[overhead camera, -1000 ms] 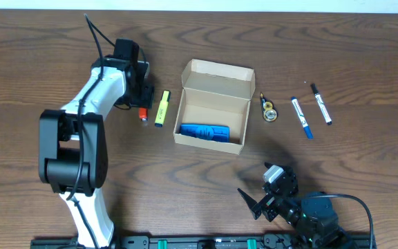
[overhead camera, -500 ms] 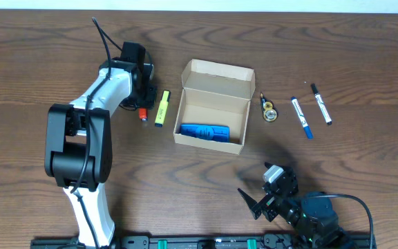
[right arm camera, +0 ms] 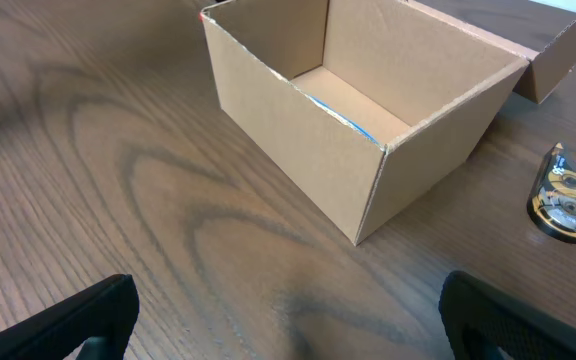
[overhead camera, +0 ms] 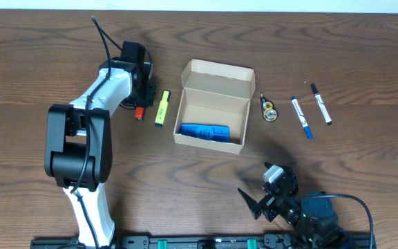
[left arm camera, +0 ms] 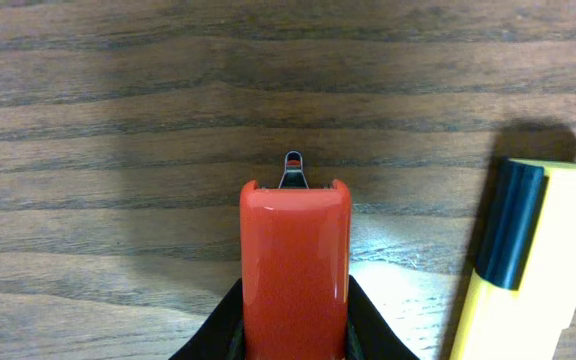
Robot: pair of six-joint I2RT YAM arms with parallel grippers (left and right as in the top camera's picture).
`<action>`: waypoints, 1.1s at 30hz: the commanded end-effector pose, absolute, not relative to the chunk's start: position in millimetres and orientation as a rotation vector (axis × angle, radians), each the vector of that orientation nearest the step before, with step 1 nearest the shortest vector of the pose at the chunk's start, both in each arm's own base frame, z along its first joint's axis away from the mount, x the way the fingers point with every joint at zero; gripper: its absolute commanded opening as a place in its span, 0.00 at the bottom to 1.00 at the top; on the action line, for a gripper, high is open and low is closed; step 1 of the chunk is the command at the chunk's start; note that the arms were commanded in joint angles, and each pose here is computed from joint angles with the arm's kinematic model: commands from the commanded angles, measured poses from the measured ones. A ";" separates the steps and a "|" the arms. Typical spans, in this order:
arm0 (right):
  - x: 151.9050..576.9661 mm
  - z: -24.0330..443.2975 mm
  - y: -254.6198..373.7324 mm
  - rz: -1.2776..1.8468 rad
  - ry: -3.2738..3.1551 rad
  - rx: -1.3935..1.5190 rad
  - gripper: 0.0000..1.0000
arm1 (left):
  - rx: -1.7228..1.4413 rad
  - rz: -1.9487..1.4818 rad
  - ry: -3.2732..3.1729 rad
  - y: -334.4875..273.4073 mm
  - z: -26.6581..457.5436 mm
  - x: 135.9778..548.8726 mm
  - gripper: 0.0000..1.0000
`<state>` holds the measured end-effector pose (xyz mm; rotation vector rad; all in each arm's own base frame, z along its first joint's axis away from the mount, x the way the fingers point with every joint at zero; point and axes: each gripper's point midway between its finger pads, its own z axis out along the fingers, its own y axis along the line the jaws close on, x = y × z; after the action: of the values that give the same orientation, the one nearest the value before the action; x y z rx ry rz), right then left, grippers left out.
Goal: Pack container
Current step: 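Grasp the red stapler with left gripper and lift, then carry the red stapler into the box beside the duster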
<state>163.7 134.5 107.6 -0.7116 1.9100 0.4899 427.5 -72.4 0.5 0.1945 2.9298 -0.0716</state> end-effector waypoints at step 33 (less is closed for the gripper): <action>162.6 106.9 135.7 0.502 1.912 -0.708 0.99 | 1.901 -0.204 1.789 -277.7 193.1 337.9 0.06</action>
<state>163.7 134.5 107.6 -0.7116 1.9100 0.4899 348.7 -268.7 197.7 1.6088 2.0373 -0.2649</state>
